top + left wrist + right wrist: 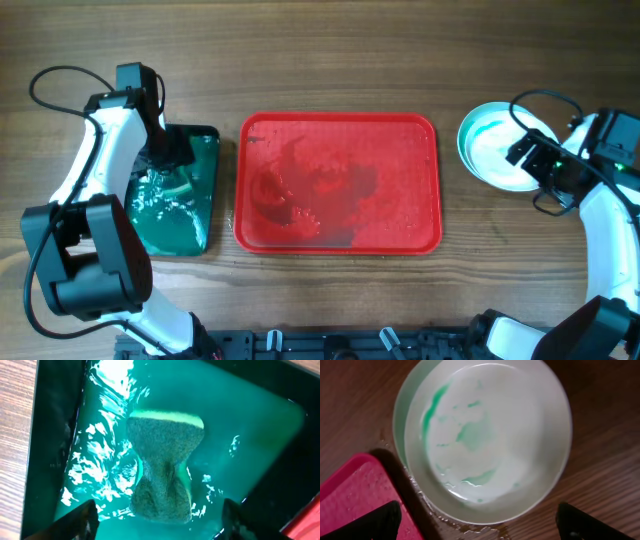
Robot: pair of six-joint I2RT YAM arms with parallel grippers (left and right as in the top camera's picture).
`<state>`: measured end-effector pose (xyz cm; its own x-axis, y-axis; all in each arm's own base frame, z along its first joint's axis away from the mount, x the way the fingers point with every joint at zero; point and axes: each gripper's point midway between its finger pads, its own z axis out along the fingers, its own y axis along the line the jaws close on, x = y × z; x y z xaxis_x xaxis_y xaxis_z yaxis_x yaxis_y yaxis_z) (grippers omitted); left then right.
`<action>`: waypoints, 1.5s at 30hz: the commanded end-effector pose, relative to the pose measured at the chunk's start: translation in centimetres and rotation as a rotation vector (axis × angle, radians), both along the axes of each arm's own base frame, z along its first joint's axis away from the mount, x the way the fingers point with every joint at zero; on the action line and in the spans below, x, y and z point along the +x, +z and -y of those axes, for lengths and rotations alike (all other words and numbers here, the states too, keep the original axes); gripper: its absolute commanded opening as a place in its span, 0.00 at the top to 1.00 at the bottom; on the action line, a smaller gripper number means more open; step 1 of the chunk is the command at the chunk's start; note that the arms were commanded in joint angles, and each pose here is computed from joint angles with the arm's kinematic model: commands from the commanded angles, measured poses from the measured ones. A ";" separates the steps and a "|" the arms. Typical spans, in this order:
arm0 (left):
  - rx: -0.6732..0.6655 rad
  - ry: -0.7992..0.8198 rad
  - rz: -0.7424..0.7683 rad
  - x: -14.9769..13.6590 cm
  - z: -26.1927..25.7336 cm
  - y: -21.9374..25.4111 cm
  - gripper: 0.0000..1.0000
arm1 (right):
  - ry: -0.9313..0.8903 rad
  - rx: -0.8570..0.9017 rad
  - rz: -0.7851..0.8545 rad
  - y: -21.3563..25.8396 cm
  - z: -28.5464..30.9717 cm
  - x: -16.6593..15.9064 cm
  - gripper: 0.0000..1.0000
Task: Clean dirty plates on tray and stack at the side
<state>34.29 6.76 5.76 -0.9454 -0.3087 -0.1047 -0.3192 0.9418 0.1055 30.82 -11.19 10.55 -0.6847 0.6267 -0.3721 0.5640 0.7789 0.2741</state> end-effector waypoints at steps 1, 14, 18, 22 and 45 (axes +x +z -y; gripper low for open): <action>0.015 0.001 0.044 1.4 -0.4 2.4 0.21 | -0.100 -0.035 -0.062 -1.1 2.1 -1.2 0.01; -0.013 -0.083 0.231 4.5 2.9 10.0 0.21 | -0.133 -0.023 -0.089 -5.1 3.7 0.5 0.05; -0.015 -0.104 0.239 4.7 3.7 10.1 0.20 | -0.068 0.018 -0.004 -5.3 3.0 2.8 0.05; -0.015 -0.107 0.246 4.9 3.8 10.1 0.14 | -0.047 0.039 -0.029 -6.8 2.3 3.3 0.05; -0.014 -0.106 0.247 4.9 3.8 10.1 0.00 | 0.111 0.074 0.210 5.1 -1.4 4.1 0.00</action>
